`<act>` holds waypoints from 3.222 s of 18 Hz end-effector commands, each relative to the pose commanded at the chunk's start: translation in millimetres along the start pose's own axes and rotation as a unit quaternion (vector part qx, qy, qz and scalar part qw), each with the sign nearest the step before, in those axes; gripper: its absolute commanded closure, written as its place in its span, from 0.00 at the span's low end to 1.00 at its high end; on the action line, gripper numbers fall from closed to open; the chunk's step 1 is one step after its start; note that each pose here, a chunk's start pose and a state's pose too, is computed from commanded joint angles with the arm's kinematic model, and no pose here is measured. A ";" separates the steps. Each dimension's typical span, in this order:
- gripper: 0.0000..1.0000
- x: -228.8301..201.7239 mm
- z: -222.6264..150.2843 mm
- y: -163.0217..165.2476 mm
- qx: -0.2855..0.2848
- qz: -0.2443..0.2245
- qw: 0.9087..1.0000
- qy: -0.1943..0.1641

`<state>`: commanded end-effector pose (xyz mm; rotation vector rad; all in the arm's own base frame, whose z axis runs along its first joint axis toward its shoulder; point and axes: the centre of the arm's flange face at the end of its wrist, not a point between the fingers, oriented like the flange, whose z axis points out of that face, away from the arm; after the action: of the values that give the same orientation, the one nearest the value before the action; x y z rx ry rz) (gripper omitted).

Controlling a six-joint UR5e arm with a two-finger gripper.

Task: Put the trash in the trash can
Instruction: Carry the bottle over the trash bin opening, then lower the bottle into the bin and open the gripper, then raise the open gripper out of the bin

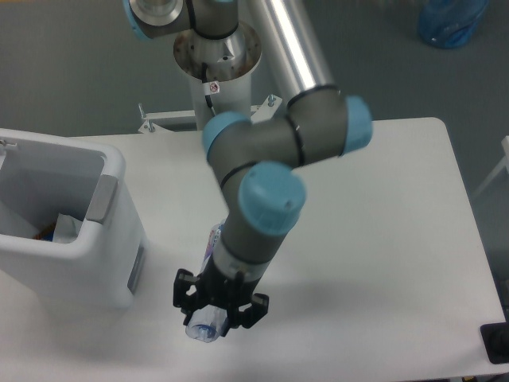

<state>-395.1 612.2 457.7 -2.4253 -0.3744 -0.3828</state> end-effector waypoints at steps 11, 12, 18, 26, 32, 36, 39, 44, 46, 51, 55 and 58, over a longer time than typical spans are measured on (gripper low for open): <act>0.91 88.8 -131.3 -62.0 0.156 0.023 0.982 0.102; 0.90 96.0 -131.5 -63.5 0.163 0.028 0.979 0.116; 0.86 152.8 -93.9 -53.4 0.137 0.036 0.975 0.170; 0.81 221.0 -42.7 -22.0 0.116 0.092 0.968 0.204; 0.18 240.3 -42.1 28.6 0.110 0.166 0.959 0.204; 0.01 240.2 -47.2 39.9 0.109 0.170 0.959 0.201; 0.00 232.9 -48.2 38.6 0.110 0.166 0.960 0.196; 0.00 169.0 -80.3 29.2 0.138 0.138 0.969 0.154; 0.00 148.5 -92.2 23.0 0.149 0.153 0.969 0.126; 0.00 68.7 -83.3 30.4 0.076 0.171 0.980 -0.060; 0.00 5.4 -49.5 65.2 0.014 0.140 0.985 -0.096; 0.00 -66.8 -43.6 104.3 -0.021 0.119 0.986 -0.116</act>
<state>-426.8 494.7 408.2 -2.5258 -0.1717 -0.0039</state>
